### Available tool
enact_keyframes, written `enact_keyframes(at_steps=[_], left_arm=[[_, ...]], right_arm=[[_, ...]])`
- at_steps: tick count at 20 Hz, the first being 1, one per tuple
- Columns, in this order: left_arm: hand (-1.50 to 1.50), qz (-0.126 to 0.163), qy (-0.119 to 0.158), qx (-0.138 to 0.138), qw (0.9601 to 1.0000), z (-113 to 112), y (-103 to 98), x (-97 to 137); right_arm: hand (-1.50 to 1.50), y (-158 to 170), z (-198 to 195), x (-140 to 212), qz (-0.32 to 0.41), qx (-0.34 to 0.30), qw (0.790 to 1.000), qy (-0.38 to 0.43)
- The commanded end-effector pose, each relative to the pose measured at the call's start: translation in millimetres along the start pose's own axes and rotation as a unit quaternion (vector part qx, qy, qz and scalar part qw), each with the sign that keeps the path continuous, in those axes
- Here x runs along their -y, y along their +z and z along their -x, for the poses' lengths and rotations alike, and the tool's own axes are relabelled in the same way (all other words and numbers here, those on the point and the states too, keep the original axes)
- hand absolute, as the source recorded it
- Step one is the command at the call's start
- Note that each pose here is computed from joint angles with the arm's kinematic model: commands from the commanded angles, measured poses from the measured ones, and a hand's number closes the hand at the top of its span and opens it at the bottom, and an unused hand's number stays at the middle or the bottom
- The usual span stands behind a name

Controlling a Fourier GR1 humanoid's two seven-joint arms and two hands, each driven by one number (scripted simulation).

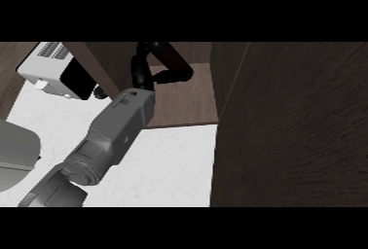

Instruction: Pick up the wine, place it into the cabinet and close the cabinet

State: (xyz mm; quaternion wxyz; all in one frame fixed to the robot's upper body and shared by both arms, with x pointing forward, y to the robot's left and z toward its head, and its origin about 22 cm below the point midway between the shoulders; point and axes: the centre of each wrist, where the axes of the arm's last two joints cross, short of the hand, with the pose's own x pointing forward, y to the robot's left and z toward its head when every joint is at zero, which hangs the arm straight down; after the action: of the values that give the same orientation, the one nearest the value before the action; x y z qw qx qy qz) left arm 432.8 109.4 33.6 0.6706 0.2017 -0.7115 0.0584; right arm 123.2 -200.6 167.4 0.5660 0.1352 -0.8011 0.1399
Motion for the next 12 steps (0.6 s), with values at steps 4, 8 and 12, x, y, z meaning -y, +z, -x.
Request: enact_keyframes(at_steps=[4,8,12], left_arm=[[-1.50,-0.013,0.000,0.017,0.9998,10.1,-12.6,-24.9],[-1.50,0.030,0.024,0.047,0.9981,5.4,-10.6,-19.2],[-1.50,0.056,0.047,0.070,0.9948,3.6,-14.6,-24.9]], right_arm=[[-1.50,21.2,-28.5,-1.4,-0.023,0.018,0.999,-0.019],[-1.50,21.7,-27.0,-4.4,-0.012,0.020,0.999,-0.032],[-1.50,16.4,-24.2,0.5,-0.007,0.024,0.999,-0.020]])
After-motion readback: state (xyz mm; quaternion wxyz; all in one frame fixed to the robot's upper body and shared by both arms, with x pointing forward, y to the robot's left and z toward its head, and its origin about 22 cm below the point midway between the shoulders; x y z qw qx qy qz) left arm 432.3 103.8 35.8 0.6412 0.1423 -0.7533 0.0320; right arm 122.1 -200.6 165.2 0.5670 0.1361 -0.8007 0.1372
